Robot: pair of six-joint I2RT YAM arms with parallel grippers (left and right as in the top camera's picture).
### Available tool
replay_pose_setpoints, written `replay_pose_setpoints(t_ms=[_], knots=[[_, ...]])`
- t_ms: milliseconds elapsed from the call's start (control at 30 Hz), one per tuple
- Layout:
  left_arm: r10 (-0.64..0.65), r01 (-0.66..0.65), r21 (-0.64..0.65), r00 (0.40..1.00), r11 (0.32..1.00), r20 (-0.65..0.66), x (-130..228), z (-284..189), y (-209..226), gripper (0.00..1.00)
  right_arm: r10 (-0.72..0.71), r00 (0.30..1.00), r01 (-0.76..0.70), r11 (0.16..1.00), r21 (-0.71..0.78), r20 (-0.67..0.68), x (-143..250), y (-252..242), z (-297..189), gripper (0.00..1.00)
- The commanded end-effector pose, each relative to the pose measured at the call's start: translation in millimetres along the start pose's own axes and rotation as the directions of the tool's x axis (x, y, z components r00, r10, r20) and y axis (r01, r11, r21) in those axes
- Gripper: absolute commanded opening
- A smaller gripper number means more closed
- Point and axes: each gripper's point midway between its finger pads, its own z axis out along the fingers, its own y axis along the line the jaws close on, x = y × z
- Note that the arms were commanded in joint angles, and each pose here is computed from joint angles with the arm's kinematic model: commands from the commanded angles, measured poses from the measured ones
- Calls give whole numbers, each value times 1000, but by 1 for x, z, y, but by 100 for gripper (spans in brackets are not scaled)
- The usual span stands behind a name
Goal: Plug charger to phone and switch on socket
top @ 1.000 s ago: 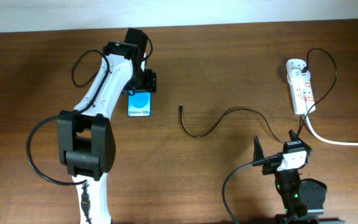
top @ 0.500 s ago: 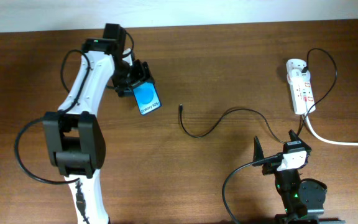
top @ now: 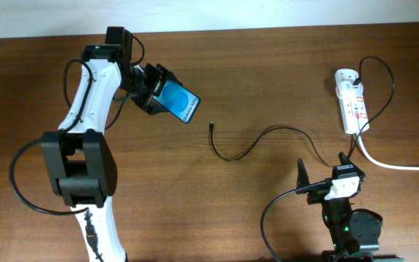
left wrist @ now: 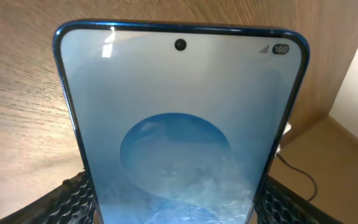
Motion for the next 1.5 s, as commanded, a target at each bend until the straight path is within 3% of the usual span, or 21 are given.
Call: replay_pose_setpoints(t_ms=[0, 133, 433, 733, 900, 1000, 1133, 1200, 1233, 1300, 1367, 1467], knots=[[-20, 21, 51, 1000, 998, -18, 5, -10, -15, 0, 148, 989, -148, 989, -24, 10, -8, 3, -2, 99], [-20, 21, 51, 1000, 998, -18, 5, -10, -15, 0, 225, 974, -224, 970, -98, 6, -29, 15, -5, 98], [-30, 32, 51, 998, 998, -48, 12, -10, -14, 0, 265, 936, -305, 939, -160, -232, -80, 31, 4, 98], [4, 80, 229, 939, 970, -345, 62, -25, -46, 0, 296, 769, -413, 906, -88, -566, -123, 35, 20, 99], [45, 121, 312, 878, 942, -477, 84, -40, -62, 0, 301, 715, -432, 900, -59, -631, -103, 33, 44, 98], [58, 196, 354, 803, 914, -593, 101, -57, -73, 0, 302, 663, -467, 882, -64, -685, -87, 40, 53, 98], [58, 224, 359, 775, 906, -630, 106, -63, -77, 0, 299, 607, -523, 848, -87, -737, -74, 51, 60, 98], [13, 217, 319, 809, 922, -588, 99, -53, -71, 0, 313, 597, -553, 828, -96, -738, -76, 56, 63, 98], [-44, 200, 258, 861, 945, -508, 88, -37, -62, 0, 347, 588, -574, 815, -74, -731, -79, 55, 66, 98], [-132, 215, 158, 899, 964, -417, 81, -17, -51, 0, 402, 570, -609, 792, -40, -717, -84, 54, 71, 99], [-192, 232, 81, 921, 969, -340, 79, -2, -44, 0, 464, 522, -663, 749, 2, -716, -85, 57, 76, 99], [-269, 270, -22, 938, 963, -218, 81, 21, -34, 0, 416, 511, -697, 713, -79, -752, -88, 94, 86, 97]])
